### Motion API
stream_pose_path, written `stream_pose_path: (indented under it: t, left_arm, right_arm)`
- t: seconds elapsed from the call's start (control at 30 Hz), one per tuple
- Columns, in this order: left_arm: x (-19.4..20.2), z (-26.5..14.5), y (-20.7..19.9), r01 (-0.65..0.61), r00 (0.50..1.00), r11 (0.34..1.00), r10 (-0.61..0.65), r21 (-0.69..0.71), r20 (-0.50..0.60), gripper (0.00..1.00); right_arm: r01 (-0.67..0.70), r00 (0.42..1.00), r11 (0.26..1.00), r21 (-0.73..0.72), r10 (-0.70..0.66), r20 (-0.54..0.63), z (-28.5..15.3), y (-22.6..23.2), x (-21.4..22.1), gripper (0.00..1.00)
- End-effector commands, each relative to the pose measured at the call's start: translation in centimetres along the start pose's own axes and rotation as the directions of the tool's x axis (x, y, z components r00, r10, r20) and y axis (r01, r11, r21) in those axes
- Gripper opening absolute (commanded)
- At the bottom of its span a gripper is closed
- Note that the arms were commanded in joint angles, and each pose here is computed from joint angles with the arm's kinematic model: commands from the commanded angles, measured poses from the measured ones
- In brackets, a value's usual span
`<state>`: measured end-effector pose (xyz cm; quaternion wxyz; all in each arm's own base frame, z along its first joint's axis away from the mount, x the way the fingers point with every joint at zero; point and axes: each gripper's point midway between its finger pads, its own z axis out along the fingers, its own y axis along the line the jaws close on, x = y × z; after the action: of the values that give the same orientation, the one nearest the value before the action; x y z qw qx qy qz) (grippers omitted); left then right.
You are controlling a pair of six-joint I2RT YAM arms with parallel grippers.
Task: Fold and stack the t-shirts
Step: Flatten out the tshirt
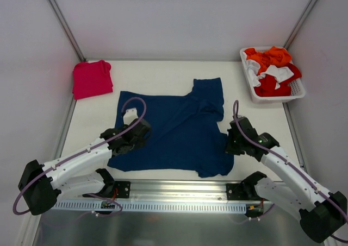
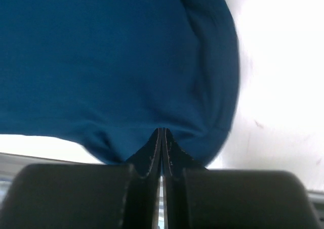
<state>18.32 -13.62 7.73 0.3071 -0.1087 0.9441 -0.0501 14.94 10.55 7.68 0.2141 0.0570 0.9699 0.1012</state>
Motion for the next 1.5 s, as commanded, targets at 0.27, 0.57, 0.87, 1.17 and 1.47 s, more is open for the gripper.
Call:
stream_pose_path:
  t: [0.27, 0.57, 0.87, 1.17, 1.47]
  left_arm:
    - [-9.6, 3.9, -5.4, -0.005, 0.997, 0.980, -0.010, 0.200, 0.073, 0.00]
    - [-12.8, 8.6, -4.6, 0.172, 0.981, 0.901, -0.191, 0.399, 0.009, 0.00]
    - [-14.3, 12.6, 0.9, 0.255, 0.967, 0.961, -0.256, 0.103, -0.001, 0.00]
    - [-15.2, 14.2, 4.4, 0.199, 0.980, 0.971, -0.201, -0.136, -0.002, 0.00]
    - [-14.2, 15.8, 6.8, 0.136, 0.986, 0.946, -0.159, -0.295, -0.055, 0.00]
  right_arm:
    - [0.145, 0.985, 0.974, -0.175, -0.126, 0.117, 0.5, 8.6, -10.3, 0.01]
    - [0.086, 0.996, 0.940, -0.330, -0.081, 0.027, 6.9, 12.8, -15.6, 0.00]
    - [0.067, 0.997, 0.938, -0.339, -0.079, -0.022, 11.5, 14.5, -19.7, 0.00]
    - [0.127, 0.990, 0.985, -0.119, -0.133, -0.052, 12.1, 10.8, -20.3, 0.01]
    - [0.196, 0.981, 0.979, 0.061, -0.195, -0.016, 10.1, 7.9, -21.1, 0.00]
